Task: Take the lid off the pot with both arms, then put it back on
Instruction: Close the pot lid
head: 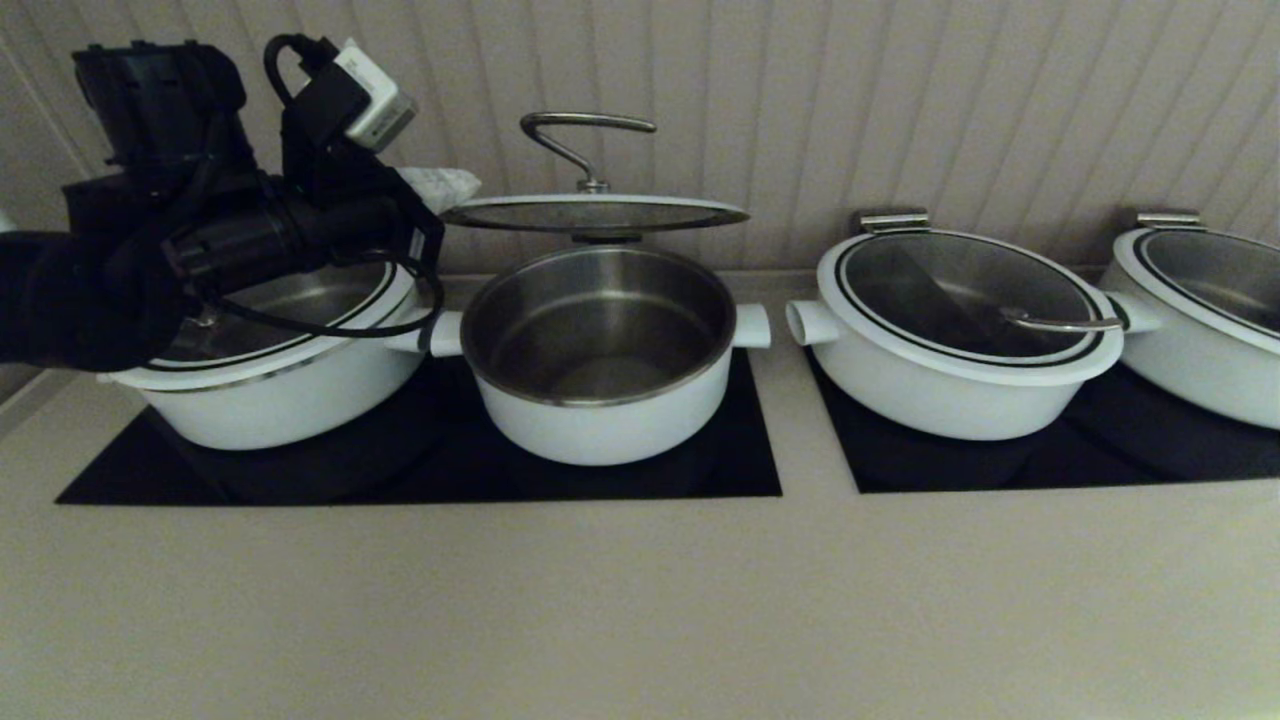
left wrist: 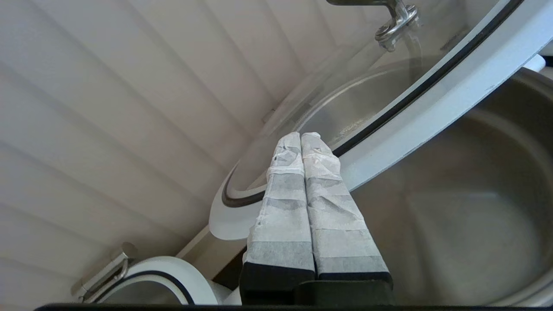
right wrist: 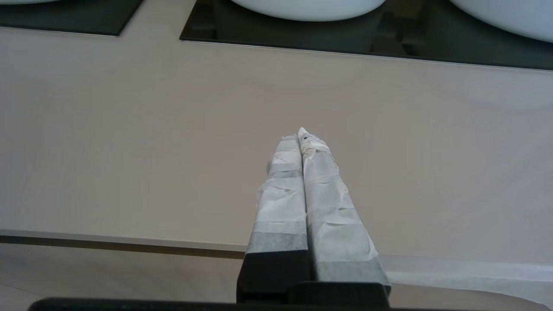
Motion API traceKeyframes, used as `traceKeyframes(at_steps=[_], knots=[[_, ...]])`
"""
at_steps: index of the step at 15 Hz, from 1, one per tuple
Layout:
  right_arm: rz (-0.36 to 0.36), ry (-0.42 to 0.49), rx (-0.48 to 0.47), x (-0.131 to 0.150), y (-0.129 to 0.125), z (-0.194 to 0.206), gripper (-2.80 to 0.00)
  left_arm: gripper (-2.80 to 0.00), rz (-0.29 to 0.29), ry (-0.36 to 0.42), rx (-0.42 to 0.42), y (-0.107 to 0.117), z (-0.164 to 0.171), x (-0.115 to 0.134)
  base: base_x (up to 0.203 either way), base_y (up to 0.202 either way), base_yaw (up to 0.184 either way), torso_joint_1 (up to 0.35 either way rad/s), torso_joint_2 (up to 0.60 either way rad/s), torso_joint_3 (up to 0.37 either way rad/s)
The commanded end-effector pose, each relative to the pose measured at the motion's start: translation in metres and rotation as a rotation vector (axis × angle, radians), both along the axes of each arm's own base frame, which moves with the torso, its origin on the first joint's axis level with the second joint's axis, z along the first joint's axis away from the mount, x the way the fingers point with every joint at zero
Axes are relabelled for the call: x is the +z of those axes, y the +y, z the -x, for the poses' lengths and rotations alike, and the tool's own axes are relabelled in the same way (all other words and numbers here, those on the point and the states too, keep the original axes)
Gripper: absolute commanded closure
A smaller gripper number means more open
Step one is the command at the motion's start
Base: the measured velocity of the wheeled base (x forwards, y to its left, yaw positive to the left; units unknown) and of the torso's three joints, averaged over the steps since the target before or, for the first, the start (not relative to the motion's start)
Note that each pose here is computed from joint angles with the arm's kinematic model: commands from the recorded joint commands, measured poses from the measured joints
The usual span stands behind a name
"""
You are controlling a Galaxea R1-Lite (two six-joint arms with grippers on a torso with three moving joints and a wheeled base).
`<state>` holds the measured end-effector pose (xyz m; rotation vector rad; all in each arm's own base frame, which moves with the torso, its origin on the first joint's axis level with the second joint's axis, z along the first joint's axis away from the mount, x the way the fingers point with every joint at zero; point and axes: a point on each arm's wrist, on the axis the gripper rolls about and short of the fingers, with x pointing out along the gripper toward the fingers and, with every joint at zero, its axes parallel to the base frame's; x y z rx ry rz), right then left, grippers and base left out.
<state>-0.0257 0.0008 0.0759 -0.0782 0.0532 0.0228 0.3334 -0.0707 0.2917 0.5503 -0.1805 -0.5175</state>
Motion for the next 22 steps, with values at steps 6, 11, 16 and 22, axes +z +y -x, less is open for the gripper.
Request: traceKeyframes(at_steps=[6, 11, 16, 22], knots=[[0.001, 0.001, 0.001, 0.0, 0.0, 0.0, 0.0, 0.0, 0.002, -0.004, -0.001, 0.0, 0.002, -0.01, 0.0, 0.0, 0.0, 0.0, 0.0, 0.0], [0.001, 0.0, 0.001, 0.0, 0.0, 0.0, 0.0, 0.0, -0.002, 0.011, -0.001, 0.001, 0.006, -0.025, 0.0, 0.0, 0.0, 0.0, 0.0, 0.0], [0.001, 0.0, 0.001, 0.0, 0.0, 0.0, 0.0, 0.0, -0.004, 0.028, -0.001, 0.0, 0.003, -0.03, 0.0, 0.0, 0.0, 0.0, 0.0, 0.0], [0.001, 0.0, 0.001, 0.0, 0.0, 0.0, 0.0, 0.0, 0.003, 0.012, -0.001, 0.0, 0.003, -0.047, 0.0, 0.0, 0.0, 0.0, 0.0, 0.0]])
